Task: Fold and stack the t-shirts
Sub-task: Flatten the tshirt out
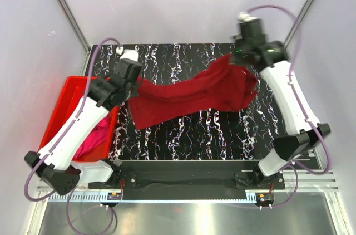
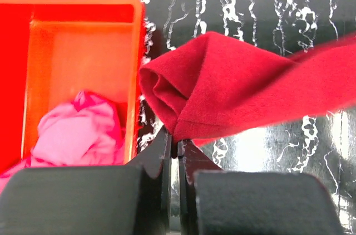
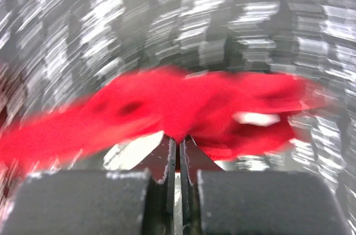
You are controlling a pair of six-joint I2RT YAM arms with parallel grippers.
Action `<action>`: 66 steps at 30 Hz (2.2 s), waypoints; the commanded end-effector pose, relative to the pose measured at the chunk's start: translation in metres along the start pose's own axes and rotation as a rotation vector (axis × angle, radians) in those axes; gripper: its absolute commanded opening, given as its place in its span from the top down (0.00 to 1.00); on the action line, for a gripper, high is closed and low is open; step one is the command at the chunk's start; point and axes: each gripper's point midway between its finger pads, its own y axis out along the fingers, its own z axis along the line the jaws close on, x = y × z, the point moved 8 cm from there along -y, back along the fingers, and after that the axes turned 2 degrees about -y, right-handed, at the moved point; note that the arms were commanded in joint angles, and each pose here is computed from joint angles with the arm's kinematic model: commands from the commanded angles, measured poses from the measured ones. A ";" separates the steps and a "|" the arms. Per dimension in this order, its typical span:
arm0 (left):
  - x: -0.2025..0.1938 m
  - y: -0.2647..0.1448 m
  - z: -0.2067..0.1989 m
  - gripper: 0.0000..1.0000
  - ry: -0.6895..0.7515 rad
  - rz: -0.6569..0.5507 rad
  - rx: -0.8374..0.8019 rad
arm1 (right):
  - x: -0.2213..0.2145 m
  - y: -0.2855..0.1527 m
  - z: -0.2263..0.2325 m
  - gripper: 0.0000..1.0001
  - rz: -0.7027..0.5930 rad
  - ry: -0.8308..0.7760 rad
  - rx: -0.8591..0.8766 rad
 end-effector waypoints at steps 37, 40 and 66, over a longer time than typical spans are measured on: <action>0.148 -0.020 0.038 1.00 -0.233 -0.450 0.045 | 0.111 -0.055 0.004 1.00 0.005 0.532 0.866; 0.176 -0.015 0.043 1.00 -0.258 -0.498 0.039 | 0.146 -0.059 -0.004 1.00 -0.044 0.573 0.968; 0.065 -0.160 0.091 1.00 -0.301 -0.689 -0.228 | 0.013 -0.283 -0.009 1.00 -0.165 0.438 1.035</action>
